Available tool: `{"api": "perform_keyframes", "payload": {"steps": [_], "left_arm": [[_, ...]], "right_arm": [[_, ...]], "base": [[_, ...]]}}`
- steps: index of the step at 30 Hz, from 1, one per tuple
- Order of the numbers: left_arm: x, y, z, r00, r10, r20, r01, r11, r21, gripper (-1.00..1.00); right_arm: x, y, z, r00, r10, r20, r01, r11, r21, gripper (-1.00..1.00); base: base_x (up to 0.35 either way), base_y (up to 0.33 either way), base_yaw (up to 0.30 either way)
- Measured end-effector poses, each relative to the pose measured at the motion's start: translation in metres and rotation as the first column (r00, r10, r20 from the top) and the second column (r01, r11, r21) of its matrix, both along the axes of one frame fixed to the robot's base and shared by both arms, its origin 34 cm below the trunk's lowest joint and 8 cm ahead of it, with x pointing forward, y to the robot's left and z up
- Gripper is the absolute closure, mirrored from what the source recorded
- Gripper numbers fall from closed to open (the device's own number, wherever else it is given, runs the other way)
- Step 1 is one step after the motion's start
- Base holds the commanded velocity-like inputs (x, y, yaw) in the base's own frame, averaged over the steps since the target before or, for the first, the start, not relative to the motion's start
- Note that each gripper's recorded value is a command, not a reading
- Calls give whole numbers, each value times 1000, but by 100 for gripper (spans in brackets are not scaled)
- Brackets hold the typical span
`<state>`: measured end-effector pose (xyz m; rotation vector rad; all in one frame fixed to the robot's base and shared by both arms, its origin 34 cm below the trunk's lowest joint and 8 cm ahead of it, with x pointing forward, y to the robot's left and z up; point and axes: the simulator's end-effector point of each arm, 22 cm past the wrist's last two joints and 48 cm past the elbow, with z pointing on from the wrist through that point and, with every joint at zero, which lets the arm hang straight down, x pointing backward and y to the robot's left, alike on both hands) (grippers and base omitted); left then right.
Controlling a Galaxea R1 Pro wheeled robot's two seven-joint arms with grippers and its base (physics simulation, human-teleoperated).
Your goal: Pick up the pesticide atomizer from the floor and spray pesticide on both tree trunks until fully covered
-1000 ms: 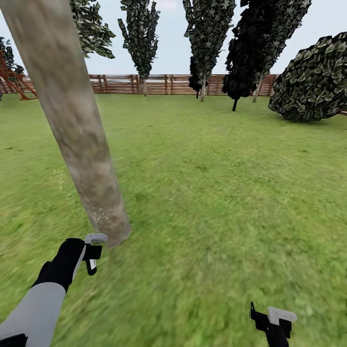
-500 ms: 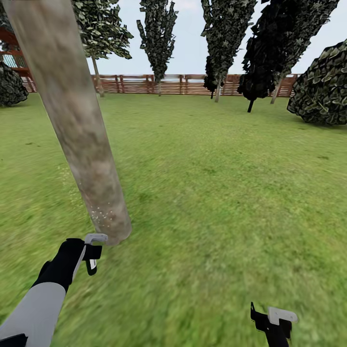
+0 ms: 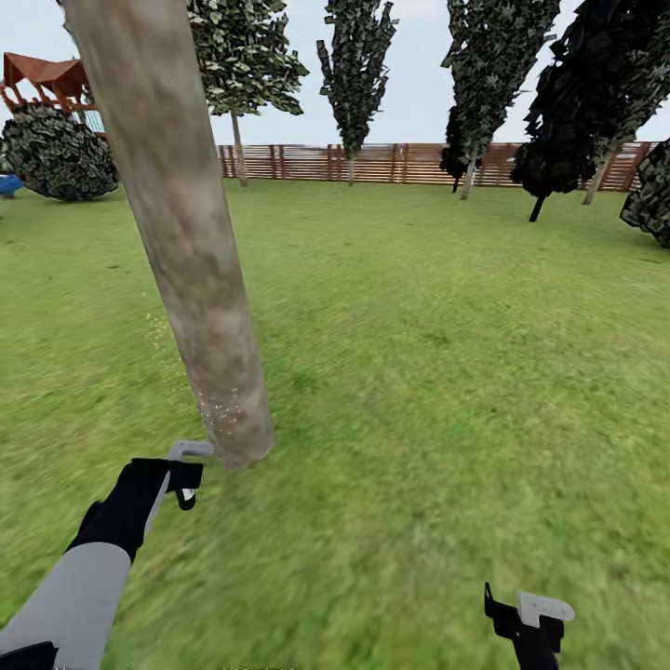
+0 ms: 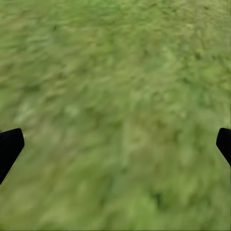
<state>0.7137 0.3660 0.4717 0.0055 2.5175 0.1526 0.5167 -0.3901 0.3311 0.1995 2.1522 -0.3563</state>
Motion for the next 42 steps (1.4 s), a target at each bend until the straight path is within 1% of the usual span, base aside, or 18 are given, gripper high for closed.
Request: {"api": "perform_keyframes", "payload": {"steps": [2,3,4,5,8,10,13,14,16,18,19,22,25,27,29,31,34,42], "left_arm": [[2,-3,2,1000,-3,0,3,1000,-8,100],[4,-11,2,1000,-8,-2,8,1000,-25,100],[4,-22,1,1000,-17,-6,16,999,-39,100],[9,-43,4,999,-36,-12,35,998,-60,100],[22,-69,18,995,-96,-22,95,994,-51,100],[34,-76,32,993,-121,-10,121,991,-59,100],[41,-74,48,991,-130,-34,127,988,-91,100],[41,-64,53,991,-123,-48,119,989,-88,100],[39,-31,57,994,-94,-62,90,994,-61,100],[35,10,64,996,-53,-68,52,998,-21,100],[35,18,65,997,-45,-68,44,999,-19,100],[35,14,65,996,-48,-70,47,999,-25,100],[41,-14,65,995,-75,-60,71,996,-57,100],[50,-21,76,996,-82,-41,79,995,-61,100],[65,-21,100,997,-68,-26,66,996,-60,100],[69,-15,109,998,-59,-20,58,997,-53,100],[70,-9,112,999,-51,-19,50,998,-46,100],[69,-12,110,998,-60,-11,59,997,-40,100]], "right_arm": [[0,1,0,1000,0,0,0,1000,1,-100],[0,0,0,1000,-1,0,1,1000,1,-100],[0,1,0,1000,0,0,0,1000,1,-100],[0,1,0,1000,0,0,0,1000,1,-100],[0,0,0,1000,0,0,0,1000,0,-100],[0,-1,0,1000,-1,0,1,1000,-1,-100],[0,-1,0,1000,-2,0,2,1000,-1,-100],[0,-1,0,1000,-1,0,1,1000,-1,-100],[0,-1,0,1000,-1,0,1,1000,-1,-100],[0,-1,0,1000,-1,0,1,1000,-1,-100],[0,-1,0,1000,-1,0,1,1000,-1,-100],[0,-1,0,1000,-3,0,3,1000,-1,-100],[0,-2,0,1000,-3,0,3,1000,-1,-100],[0,-1,0,1000,-3,1,3,1000,0,-100],[0,-1,0,1000,-3,1,3,1000,0,-100],[0,-1,0,1000,-3,0,3,1000,0,-100],[0,-1,0,1000,-3,0,3,1000,0,-100],[0,-2,0,1000,-4,0,4,1000,-1,-100]], "base": [[1,-1,208],[0,0,71],[0,0,23],[0,0,15],[0,0,4],[0,0,1],[0,0,0],[0,0,0],[0,0,0],[0,0,0],[0,0,0],[0,0,0],[0,0,0],[0,0,0],[0,0,0],[0,0,3],[0,0,167],[175,0,124]]}}
